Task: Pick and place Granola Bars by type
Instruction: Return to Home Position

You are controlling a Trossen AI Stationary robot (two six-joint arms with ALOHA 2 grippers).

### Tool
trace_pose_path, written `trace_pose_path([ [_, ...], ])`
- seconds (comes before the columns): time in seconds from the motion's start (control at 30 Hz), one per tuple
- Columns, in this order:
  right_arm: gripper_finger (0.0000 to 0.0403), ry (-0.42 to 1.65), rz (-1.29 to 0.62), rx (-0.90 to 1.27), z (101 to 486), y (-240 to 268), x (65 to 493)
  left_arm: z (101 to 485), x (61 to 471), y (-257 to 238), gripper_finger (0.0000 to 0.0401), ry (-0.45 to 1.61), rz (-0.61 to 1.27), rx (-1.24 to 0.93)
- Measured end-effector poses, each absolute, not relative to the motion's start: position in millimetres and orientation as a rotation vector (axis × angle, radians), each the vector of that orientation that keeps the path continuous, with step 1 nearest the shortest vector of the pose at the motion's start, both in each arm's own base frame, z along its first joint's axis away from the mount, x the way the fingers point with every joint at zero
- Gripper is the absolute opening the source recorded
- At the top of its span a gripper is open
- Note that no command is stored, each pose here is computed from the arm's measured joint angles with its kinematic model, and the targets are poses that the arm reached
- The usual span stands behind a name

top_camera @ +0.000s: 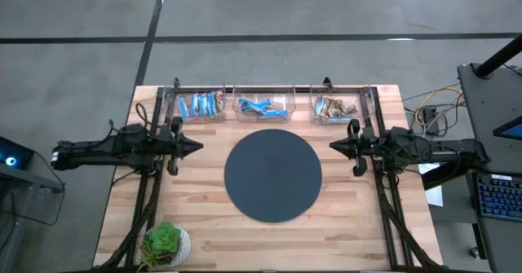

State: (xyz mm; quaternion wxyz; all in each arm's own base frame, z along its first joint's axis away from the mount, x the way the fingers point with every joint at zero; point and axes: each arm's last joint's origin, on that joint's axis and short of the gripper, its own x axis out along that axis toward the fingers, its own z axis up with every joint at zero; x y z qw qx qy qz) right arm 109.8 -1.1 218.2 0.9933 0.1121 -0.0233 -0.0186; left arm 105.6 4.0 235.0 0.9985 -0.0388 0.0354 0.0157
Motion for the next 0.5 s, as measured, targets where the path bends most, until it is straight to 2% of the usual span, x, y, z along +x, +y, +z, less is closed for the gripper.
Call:
trace_pose_path([
  [0.5,0.0009,-0.011,-0.015,0.204,206.5,-0.3,111.0,209.3,95.7,3.7,0.0000,0.002,0.032,-0.089],
])
